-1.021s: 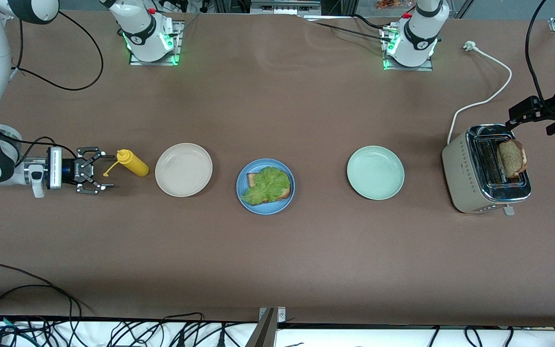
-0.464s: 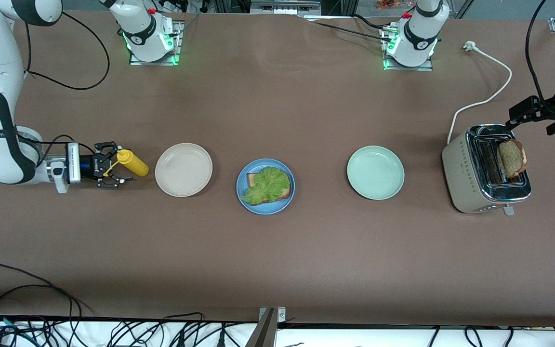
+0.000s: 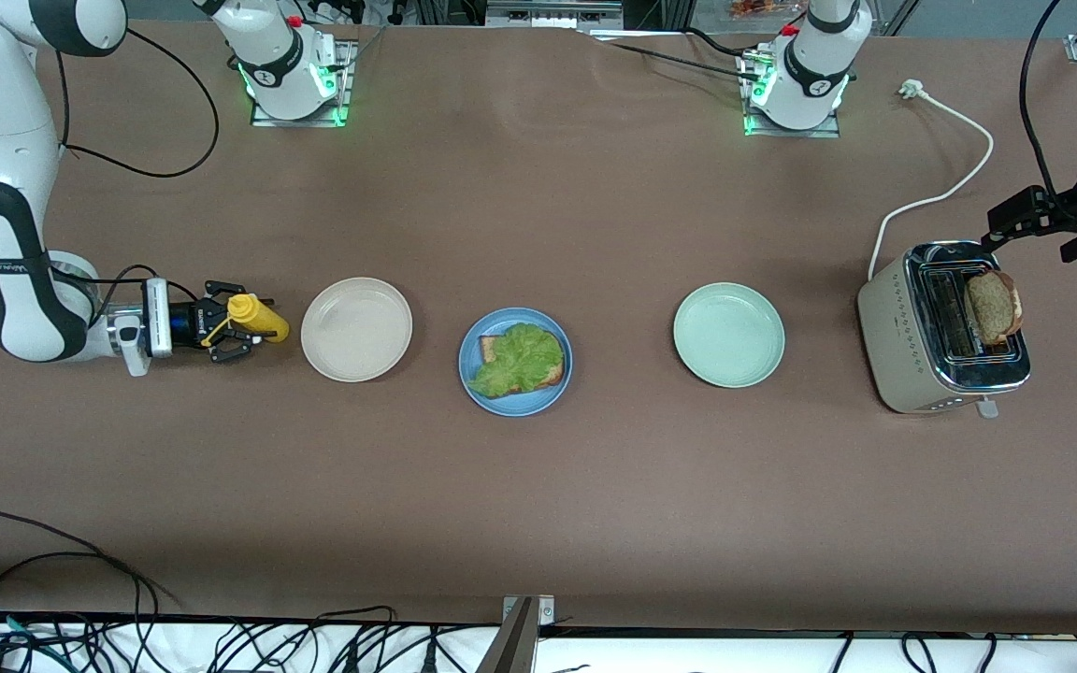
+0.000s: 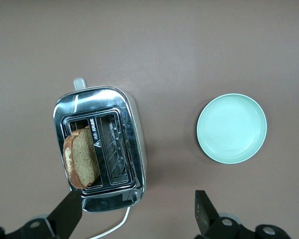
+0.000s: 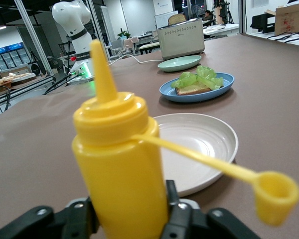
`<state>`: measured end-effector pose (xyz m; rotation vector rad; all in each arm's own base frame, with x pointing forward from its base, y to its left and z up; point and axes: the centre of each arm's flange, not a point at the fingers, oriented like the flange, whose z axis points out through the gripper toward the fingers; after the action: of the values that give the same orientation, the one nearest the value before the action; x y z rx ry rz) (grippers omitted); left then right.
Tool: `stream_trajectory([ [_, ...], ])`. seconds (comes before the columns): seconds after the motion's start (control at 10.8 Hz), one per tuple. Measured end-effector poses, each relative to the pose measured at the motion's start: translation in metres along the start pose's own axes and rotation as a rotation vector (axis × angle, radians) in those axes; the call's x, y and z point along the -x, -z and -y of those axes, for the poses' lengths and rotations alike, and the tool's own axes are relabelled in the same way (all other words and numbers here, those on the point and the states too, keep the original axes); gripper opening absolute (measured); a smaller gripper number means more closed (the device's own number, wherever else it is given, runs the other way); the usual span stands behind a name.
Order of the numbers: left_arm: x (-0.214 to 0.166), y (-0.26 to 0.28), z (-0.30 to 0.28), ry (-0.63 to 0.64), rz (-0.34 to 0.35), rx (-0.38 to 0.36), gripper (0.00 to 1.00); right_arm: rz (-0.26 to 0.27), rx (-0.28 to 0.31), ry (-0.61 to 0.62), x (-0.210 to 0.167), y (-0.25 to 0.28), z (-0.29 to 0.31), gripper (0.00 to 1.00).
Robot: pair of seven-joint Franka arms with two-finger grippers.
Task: Make sandwich in blue plate with both arms
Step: 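Grasp the yellow squeeze bottle with the right gripper, then lift the yellow bottle and tilt it over the blue plate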
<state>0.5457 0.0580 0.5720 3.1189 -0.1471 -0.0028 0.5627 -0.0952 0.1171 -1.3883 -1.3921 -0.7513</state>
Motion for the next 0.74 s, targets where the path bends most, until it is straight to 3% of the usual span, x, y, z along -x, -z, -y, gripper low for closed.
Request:
stream_trajectory([
  [0.28,0.0,0.0,0.0,-0.001,0.0,0.0,1.0,0.014,-0.004,-0.022,0.0,0.003,0.001,0.22],
  [0.46,0.0,0.0,-0.001,-0.002,-0.001,0.0,1.0,0.077,-0.029,-0.116,-0.008,0.014,0.003,0.22],
  [0.74,0.0,0.001,-0.002,-0.003,-0.002,0.0,1.0,0.212,-0.034,-0.267,-0.062,0.038,0.001,0.22],
])
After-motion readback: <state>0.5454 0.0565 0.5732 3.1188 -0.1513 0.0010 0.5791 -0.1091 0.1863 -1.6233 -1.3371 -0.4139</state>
